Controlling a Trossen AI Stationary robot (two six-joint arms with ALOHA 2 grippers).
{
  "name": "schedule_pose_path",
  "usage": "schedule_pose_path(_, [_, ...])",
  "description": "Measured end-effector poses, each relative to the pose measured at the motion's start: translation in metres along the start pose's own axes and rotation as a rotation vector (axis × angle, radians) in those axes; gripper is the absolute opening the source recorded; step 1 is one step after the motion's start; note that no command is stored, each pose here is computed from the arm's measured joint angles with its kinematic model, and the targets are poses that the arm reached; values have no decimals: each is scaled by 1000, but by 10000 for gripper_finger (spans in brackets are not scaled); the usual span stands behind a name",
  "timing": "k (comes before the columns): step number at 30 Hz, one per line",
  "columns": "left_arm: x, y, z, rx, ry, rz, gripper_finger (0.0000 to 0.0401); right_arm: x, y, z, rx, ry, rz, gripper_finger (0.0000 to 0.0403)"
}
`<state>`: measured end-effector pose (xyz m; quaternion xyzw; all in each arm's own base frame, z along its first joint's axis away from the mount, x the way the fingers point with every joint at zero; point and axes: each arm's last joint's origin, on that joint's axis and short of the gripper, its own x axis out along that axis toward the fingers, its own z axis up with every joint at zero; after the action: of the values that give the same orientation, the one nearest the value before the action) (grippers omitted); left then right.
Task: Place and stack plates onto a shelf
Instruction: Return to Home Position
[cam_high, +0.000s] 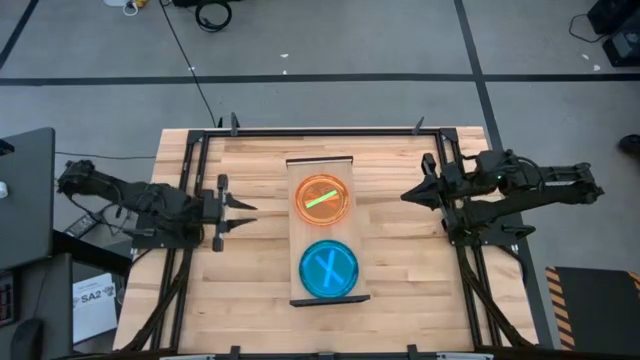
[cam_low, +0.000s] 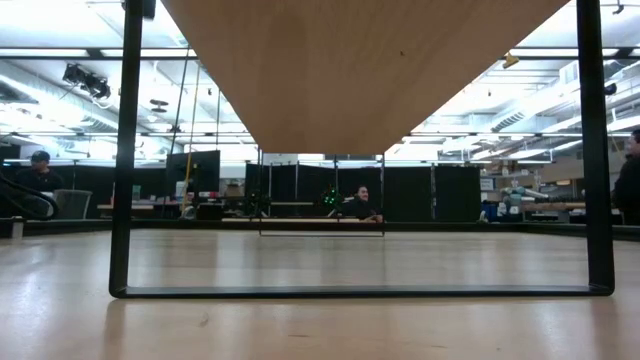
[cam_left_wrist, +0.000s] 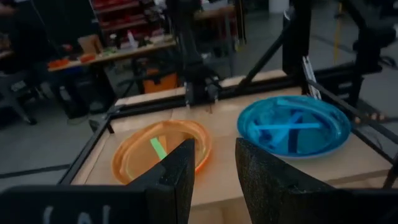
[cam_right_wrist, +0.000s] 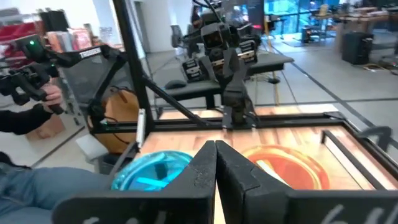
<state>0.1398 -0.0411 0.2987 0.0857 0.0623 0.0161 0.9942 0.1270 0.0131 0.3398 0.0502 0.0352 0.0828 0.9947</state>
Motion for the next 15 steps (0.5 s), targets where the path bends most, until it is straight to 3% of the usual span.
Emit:
schedule_pose_path(6, [-19, 21, -32, -40, -63, 72, 123, -3, 0, -4, -16, 43, -11, 9])
schedule_pose_path(15, [-55, 32, -51, -76, -155, 82, 123, -17, 1, -6, -30, 49, 1, 12])
